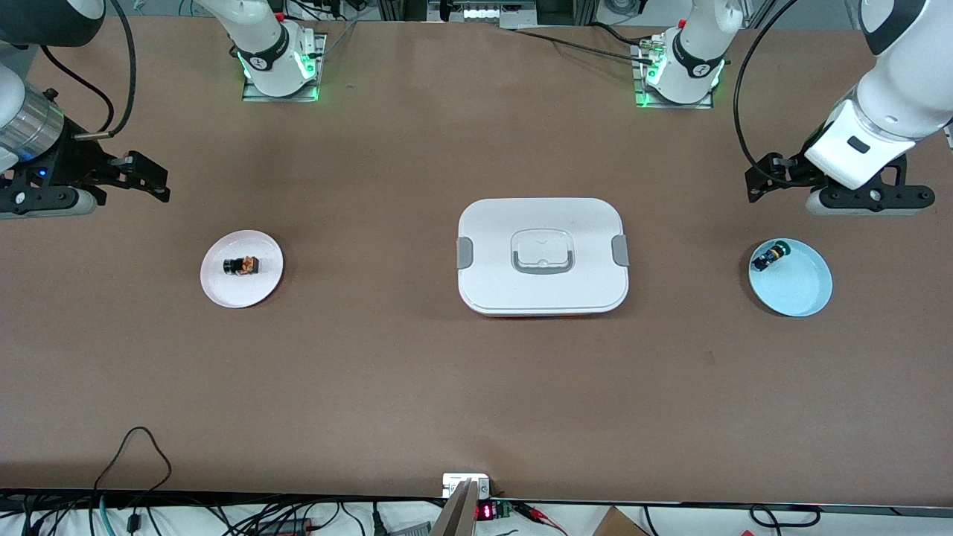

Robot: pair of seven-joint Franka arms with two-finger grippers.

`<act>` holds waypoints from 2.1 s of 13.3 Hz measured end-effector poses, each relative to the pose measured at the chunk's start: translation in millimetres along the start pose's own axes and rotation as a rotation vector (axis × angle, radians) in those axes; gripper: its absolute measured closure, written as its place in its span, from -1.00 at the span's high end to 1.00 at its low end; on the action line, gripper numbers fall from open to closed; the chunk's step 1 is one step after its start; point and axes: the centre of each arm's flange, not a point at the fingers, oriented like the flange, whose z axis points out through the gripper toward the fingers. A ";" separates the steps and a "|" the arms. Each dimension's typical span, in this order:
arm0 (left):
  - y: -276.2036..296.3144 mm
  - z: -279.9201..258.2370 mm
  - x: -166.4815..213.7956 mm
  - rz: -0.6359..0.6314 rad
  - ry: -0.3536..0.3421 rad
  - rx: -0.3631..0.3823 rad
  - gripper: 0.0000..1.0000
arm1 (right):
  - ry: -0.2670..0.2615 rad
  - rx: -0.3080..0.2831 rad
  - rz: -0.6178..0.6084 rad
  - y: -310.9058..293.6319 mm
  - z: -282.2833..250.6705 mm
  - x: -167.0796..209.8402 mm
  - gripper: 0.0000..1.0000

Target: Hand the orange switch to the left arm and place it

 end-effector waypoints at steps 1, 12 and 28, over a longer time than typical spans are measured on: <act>0.0 0.0 0.0 0.000 0.000 0.000 1.00 | 0.000 0.000 0.000 0.0 0.0 0.0 1.00; 0.0 0.0 0.0 0.000 0.000 0.000 1.00 | -0.027 -0.001 -0.006 -3.6 15.0 6.8 1.00; 0.2 -0.1 0.0 0.000 0.000 0.000 1.00 | -0.178 -0.072 -0.022 -3.1 168.5 55.4 1.00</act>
